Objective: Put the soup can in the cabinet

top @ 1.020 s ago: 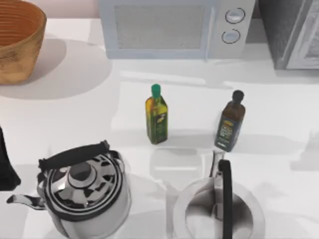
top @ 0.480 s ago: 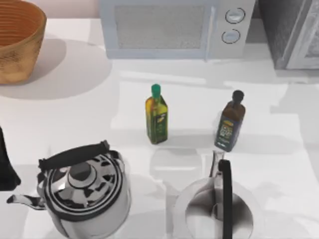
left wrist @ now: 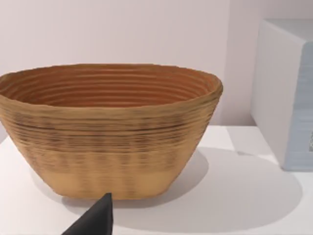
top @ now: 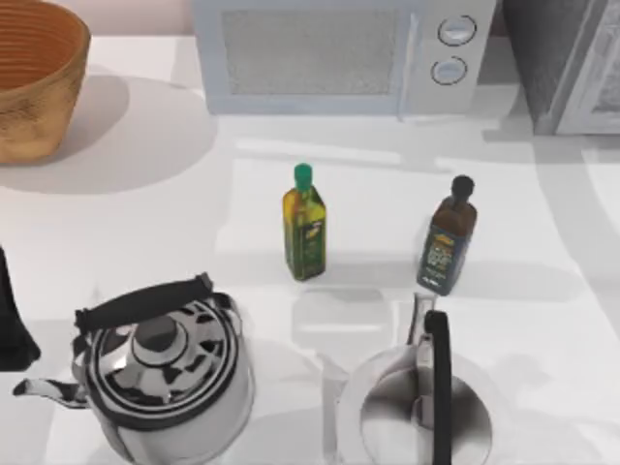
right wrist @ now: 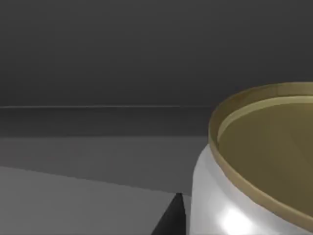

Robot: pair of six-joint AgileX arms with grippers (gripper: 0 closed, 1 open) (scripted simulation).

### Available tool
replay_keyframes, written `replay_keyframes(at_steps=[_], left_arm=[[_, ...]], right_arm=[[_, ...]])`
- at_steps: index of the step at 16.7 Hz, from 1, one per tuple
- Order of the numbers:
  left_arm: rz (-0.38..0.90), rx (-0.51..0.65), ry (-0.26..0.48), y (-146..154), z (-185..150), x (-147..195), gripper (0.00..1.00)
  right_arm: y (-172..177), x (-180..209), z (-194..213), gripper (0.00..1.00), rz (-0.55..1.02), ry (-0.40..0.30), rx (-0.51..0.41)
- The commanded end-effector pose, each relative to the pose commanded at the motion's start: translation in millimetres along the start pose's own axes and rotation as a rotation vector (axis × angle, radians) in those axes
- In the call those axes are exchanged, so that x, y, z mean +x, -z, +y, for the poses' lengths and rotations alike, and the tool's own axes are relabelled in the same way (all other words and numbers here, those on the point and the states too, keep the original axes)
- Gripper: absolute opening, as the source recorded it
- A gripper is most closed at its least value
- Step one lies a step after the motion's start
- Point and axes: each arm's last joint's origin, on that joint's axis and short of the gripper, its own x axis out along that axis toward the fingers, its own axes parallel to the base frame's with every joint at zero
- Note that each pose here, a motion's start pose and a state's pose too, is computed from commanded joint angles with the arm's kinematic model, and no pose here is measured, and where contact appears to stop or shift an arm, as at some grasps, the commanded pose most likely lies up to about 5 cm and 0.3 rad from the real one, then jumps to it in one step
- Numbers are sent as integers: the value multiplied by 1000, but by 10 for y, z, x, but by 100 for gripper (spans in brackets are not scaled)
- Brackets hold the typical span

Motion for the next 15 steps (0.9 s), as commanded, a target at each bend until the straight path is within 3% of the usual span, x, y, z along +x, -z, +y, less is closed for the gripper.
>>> replay_keyframes(at_steps=[15], left_arm=[[0, 0, 0, 0, 0, 0, 100]], right_arm=[[-295, 371, 65, 0, -15, 8, 4]])
